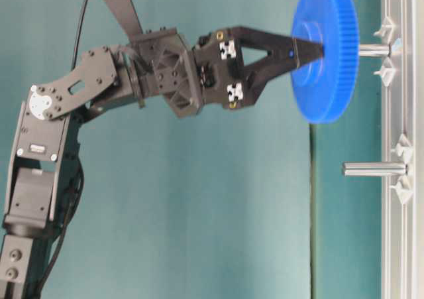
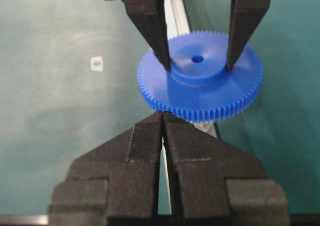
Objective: Find the location of the shaft and insert the large gear.
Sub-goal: 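Align the gear's bore above the right metal shaft with left gripper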
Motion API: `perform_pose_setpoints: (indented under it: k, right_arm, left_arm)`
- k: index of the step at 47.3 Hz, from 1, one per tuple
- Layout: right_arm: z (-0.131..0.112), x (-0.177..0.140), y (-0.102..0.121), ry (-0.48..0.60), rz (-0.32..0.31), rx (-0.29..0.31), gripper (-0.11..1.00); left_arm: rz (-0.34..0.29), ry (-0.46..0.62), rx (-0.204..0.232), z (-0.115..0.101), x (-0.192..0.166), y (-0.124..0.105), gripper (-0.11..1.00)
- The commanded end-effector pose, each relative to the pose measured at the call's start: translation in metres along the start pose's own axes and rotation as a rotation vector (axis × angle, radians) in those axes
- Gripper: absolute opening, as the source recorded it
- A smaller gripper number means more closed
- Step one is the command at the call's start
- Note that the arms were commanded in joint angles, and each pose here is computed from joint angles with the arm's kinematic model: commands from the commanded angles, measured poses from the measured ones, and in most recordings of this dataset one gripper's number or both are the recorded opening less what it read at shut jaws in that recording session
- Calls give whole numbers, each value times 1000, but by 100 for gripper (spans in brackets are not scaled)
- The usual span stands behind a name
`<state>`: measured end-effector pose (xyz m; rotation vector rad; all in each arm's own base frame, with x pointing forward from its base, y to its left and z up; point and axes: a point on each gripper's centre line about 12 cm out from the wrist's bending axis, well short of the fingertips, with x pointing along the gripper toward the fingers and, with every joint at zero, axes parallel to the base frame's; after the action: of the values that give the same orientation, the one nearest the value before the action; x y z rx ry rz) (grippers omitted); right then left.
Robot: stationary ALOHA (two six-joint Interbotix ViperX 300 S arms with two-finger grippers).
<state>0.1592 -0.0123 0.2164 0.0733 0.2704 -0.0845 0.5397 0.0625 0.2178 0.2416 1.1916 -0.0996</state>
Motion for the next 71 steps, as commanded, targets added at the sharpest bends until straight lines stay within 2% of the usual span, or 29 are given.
perform_pose_setpoints:
  k: [1, 19, 26, 34, 59, 71]
  right_arm:
    - [4, 1, 0, -9, -1, 13, 4]
    - [3, 0, 0, -6, -1, 13, 4]
    - [4, 0, 0, -11, -1, 13, 4]
    - [3, 0, 0, -9, -1, 13, 4]
    - [3, -1, 0, -12, -1, 13, 4]
    - [4, -1, 0, -15, 0, 14, 4]
  left_arm:
    - [22, -65, -2, 12, -22, 6, 72]
    - [15, -43, -17, 9, -15, 7, 73]
    - [10, -9, -32, 2, -16, 14, 73]
    - [24, -19, -58, -2, -18, 28, 72]
    - [42, -20, -86, -9, -8, 48, 72]
    - [39, -15, -96, -10, -9, 48, 72]
